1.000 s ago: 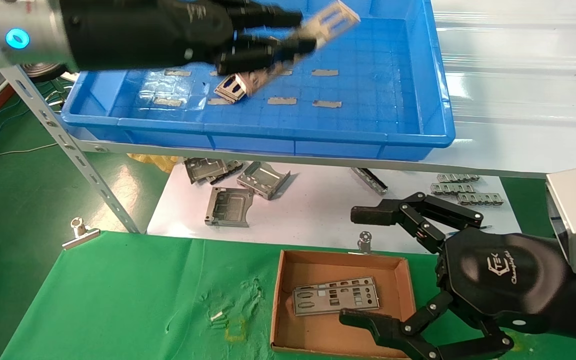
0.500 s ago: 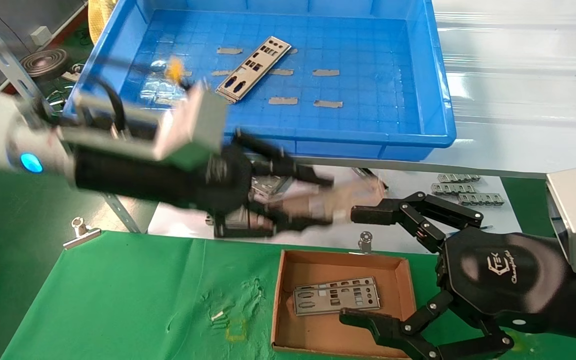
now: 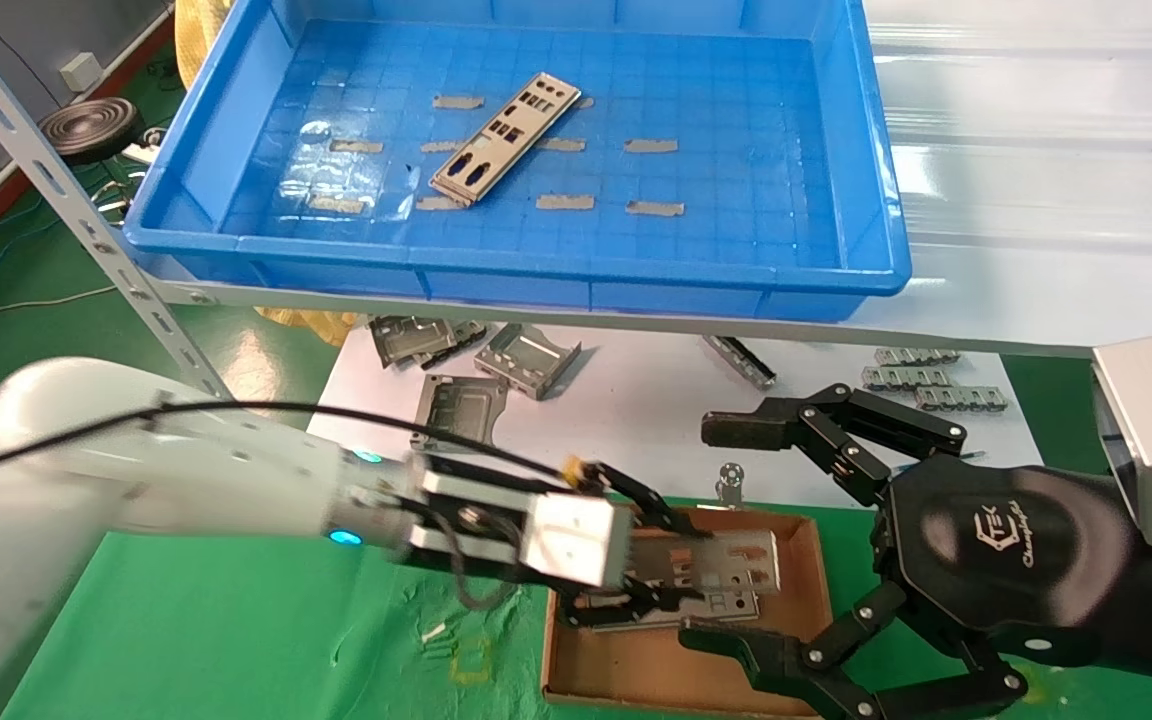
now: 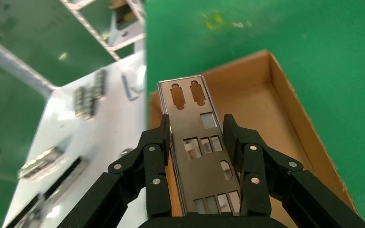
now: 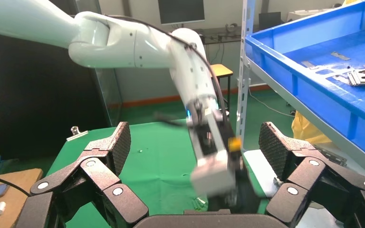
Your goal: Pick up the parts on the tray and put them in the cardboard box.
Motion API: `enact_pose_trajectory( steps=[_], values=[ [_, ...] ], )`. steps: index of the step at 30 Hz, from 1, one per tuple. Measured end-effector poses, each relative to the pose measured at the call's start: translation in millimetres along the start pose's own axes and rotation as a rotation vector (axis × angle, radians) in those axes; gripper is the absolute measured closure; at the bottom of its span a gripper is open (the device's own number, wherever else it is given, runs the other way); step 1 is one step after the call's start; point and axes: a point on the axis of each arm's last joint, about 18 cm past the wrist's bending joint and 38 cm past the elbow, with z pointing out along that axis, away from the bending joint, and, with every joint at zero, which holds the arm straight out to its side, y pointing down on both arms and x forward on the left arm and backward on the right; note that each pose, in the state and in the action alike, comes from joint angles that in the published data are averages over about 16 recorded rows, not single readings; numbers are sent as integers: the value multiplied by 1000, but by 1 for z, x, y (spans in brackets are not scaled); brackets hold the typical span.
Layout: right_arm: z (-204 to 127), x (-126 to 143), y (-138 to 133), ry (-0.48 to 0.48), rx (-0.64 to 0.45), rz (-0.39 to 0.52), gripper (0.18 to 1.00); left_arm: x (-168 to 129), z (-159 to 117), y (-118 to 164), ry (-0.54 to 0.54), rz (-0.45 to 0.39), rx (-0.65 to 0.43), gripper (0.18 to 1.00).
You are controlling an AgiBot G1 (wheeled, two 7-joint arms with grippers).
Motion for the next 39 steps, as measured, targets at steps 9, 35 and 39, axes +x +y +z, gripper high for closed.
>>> enact_pose_trajectory(
  steps=[9, 35, 39],
  values=[
    [0, 0, 0, 0, 0, 0, 178, 13, 33, 18, 6, 38, -49, 746],
    [0, 0, 0, 0, 0, 0, 178, 18, 23, 11, 26, -77, 42, 547],
    [0, 0, 0, 0, 0, 0, 178, 21, 9, 5, 29, -167, 118, 461]
  ],
)
